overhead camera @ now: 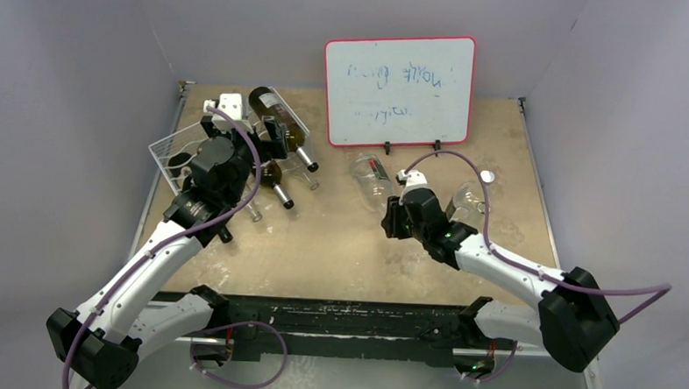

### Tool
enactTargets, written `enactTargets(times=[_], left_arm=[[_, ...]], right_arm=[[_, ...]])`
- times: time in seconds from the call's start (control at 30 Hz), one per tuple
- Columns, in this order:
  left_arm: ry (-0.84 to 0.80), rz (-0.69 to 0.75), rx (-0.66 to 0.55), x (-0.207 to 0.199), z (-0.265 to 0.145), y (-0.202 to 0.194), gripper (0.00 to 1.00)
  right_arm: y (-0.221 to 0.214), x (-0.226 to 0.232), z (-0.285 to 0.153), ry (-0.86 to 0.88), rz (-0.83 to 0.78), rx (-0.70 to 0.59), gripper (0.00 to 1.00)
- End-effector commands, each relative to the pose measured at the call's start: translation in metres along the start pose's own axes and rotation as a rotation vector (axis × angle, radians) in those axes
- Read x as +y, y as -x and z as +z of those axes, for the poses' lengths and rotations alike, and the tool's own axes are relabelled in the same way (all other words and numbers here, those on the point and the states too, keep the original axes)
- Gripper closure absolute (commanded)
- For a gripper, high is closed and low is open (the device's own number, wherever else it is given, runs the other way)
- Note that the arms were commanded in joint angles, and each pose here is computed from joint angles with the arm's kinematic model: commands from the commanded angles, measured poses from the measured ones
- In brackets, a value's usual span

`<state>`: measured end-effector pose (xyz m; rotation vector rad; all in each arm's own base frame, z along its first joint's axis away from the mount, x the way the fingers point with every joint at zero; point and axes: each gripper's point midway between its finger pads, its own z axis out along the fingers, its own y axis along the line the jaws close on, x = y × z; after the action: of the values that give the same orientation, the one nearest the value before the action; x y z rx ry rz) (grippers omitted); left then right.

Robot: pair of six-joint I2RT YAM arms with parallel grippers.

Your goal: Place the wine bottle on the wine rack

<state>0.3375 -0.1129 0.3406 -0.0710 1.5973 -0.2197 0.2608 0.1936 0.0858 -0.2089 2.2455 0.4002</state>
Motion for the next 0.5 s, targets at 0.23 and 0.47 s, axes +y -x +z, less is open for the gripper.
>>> enactTargets(times=[0.23, 0.47], left_arm=[[-0.02, 0.003, -0.054, -0.002, -0.002, 0.014, 0.04], [-0.022, 0.005, -0.053, -0.002, -0.001, 0.014, 0.04]], right_arm=[[0.012, 0.019, 0.02, 0.004, -0.011, 0.107, 1.0], [0.0, 0.025, 0.028, 0.023, -0.042, 0.2, 0.89]])
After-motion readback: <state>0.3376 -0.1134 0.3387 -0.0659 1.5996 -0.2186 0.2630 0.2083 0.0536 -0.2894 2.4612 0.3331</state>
